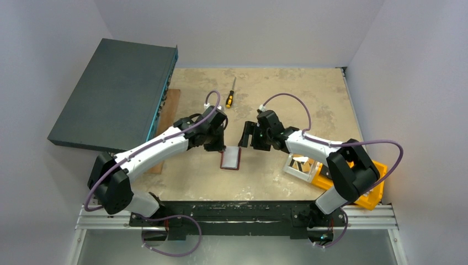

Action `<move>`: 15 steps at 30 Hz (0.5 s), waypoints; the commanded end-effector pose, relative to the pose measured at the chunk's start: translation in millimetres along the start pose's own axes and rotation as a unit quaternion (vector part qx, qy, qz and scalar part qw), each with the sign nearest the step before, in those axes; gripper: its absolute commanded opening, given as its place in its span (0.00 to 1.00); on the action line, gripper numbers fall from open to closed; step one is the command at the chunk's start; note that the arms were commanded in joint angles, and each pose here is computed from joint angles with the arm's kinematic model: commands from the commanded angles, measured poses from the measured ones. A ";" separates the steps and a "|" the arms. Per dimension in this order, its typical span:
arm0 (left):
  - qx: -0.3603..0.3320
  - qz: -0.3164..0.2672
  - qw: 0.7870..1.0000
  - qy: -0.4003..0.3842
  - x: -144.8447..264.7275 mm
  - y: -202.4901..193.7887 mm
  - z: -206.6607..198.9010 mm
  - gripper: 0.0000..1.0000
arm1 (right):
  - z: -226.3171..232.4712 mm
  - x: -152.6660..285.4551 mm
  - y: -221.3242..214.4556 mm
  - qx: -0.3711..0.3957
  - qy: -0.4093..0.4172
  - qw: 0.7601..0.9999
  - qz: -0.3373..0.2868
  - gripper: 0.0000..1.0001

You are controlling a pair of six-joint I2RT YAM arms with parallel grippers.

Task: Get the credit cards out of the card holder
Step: Open the card holder at the center of the board.

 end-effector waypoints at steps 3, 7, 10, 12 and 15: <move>-0.011 0.005 0.990 0.143 -4.4 -20.8 61.2 0.00 | 4.1 -0.3 1.8 0.009 0.014 1.000 -0.002 0.73; -0.009 0.016 0.987 0.162 -19.2 -28.0 68.3 0.00 | 8.2 -0.1 0.7 0.010 0.021 1.000 0.002 0.71; -0.007 0.028 0.985 0.171 -32.2 -31.9 70.3 0.00 | 10.2 0.6 -1.0 0.013 0.025 1.000 0.005 0.66; -0.005 0.030 0.986 0.165 -40.2 -32.2 67.9 0.00 | 10.5 1.1 -2.6 0.016 0.025 1.000 0.008 0.62; -0.005 0.035 0.988 0.151 -48.1 -32.2 62.1 0.00 | 13.2 2.1 -4.8 0.019 0.030 0.999 0.011 0.60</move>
Point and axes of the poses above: each gripper's point midway between its finger pads, its own x axis back along the fingers, its own z axis along the line the jaws close on, y = z × x, the point moved 2 cm from there along x, back along the fingers, and after that the axes turned 6 degrees about -x, right-handed, at the moved point
